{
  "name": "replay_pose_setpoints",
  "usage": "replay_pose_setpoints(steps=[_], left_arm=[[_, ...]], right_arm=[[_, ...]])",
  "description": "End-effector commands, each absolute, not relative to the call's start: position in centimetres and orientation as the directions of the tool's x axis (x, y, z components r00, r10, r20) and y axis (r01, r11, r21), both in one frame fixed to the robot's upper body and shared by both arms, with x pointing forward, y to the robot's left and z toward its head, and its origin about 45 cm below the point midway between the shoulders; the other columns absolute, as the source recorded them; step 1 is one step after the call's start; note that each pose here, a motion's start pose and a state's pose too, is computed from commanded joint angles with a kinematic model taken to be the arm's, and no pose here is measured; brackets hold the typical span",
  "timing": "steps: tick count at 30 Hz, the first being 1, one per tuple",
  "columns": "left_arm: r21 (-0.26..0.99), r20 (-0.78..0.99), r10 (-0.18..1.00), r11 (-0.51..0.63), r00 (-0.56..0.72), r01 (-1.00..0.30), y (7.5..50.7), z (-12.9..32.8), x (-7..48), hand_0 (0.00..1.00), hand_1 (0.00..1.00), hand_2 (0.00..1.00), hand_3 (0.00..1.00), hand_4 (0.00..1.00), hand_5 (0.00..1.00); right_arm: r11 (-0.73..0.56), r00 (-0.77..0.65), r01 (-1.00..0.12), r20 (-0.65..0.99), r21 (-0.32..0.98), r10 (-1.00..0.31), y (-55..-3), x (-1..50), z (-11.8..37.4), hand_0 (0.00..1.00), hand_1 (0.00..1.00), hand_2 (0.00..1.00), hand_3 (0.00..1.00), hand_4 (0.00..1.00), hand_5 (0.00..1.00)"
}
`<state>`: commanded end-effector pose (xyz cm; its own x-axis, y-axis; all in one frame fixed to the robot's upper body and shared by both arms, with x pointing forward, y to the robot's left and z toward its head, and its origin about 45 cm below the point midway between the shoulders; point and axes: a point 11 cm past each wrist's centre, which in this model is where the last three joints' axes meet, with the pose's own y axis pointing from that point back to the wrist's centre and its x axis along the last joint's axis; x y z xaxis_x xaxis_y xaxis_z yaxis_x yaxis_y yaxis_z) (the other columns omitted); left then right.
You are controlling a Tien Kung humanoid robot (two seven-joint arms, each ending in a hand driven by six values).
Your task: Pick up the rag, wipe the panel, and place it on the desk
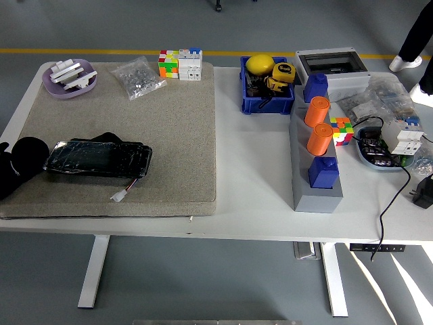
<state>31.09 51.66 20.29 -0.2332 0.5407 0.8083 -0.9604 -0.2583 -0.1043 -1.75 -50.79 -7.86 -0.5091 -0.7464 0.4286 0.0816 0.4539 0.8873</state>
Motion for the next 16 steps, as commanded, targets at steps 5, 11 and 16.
replay_pose_setpoints(steps=[5,11,16], left_arm=[[-0.103,0.806,0.544,-0.258,-0.233,-0.961,51.57,20.23,31.19,0.845,0.806,0.774,0.670,0.932,0.361],[-0.100,0.800,0.552,-0.264,-0.235,-0.959,51.54,19.98,31.16,0.846,0.805,0.773,0.669,0.932,0.362],[-0.099,0.801,0.553,-0.255,-0.229,-0.962,51.17,19.94,31.35,0.846,0.805,0.773,0.669,0.932,0.362]], right_arm=[[0.447,-0.516,0.082,0.422,0.891,-0.746,-50.48,-1.79,-8.02,0.799,0.713,0.709,0.629,0.993,0.480],[0.445,-0.521,0.077,0.416,0.892,-0.745,-50.27,-1.69,-8.13,0.802,0.714,0.712,0.609,0.992,0.481],[0.448,-0.525,0.079,0.419,0.891,-0.741,-50.05,-2.06,-8.25,0.802,0.714,0.712,0.609,0.992,0.481]])
